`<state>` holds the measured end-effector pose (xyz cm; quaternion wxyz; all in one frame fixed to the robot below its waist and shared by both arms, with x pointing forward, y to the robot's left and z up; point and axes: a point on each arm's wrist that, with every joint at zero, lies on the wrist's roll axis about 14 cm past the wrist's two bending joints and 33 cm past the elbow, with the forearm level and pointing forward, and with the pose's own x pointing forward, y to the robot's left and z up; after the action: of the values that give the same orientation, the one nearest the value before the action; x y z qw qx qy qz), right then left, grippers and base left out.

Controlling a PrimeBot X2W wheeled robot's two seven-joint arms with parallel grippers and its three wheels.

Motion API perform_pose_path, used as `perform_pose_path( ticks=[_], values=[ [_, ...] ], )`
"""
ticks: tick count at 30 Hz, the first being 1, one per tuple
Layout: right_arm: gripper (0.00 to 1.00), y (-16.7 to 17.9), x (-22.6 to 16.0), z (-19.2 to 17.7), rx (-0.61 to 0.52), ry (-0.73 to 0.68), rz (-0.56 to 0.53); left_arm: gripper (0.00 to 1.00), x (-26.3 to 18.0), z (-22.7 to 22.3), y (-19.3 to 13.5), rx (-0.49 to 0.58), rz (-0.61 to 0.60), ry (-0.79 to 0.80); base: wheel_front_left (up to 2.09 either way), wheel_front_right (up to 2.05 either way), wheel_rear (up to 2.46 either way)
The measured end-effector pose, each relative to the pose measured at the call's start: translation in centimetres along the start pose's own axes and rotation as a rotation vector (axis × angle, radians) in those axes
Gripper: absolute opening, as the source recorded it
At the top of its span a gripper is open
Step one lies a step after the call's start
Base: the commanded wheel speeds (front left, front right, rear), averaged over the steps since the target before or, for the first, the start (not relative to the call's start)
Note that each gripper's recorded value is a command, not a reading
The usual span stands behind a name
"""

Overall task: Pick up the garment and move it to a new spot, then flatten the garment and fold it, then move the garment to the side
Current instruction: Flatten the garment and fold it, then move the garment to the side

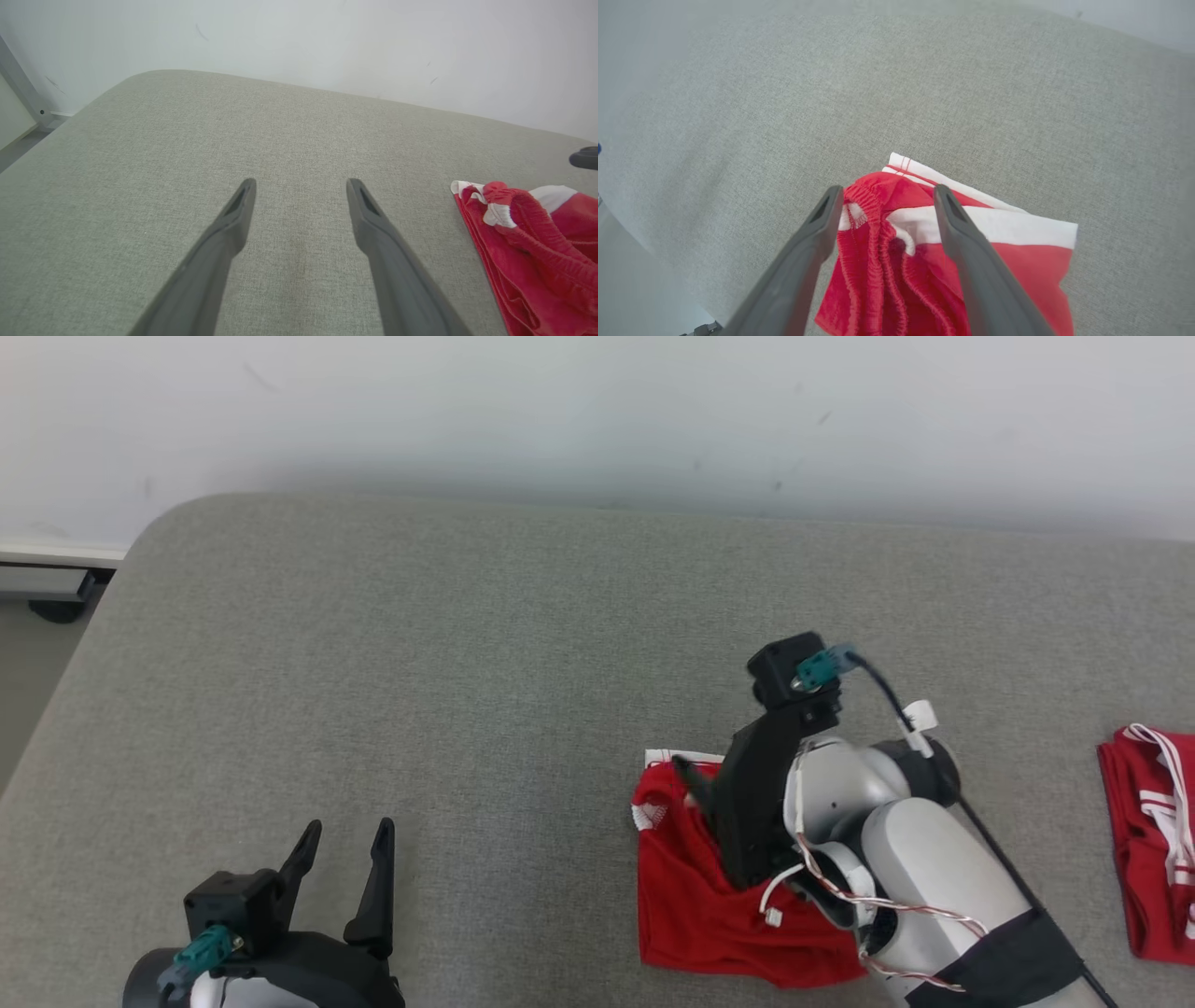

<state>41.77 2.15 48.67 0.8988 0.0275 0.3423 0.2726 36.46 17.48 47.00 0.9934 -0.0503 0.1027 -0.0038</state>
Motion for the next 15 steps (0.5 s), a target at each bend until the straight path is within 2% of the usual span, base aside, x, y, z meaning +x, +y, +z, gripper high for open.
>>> perform_pose_path(
  ticks=[6,11,15],
  values=[
    [1.0,-3.5,-1.9,1.7,-0.017,-0.097,-0.112,1.0,0.3,0.1,-0.2,0.006,-0.009,-0.002,0.0,0.0,0.0],
    [1.0,-8.8,-4.0,-0.7,0.014,-0.086,-0.264,1.0,0.4,-0.1,-0.7,0.007,-0.026,0.0,0.0,0.0,0.0],
    [1.0,-10.8,-5.2,-2.9,0.07,-0.067,-0.322,1.0,0.7,0.3,-1.4,0.008,-0.046,-0.012,0.0,0.0,0.0]
  ],
)
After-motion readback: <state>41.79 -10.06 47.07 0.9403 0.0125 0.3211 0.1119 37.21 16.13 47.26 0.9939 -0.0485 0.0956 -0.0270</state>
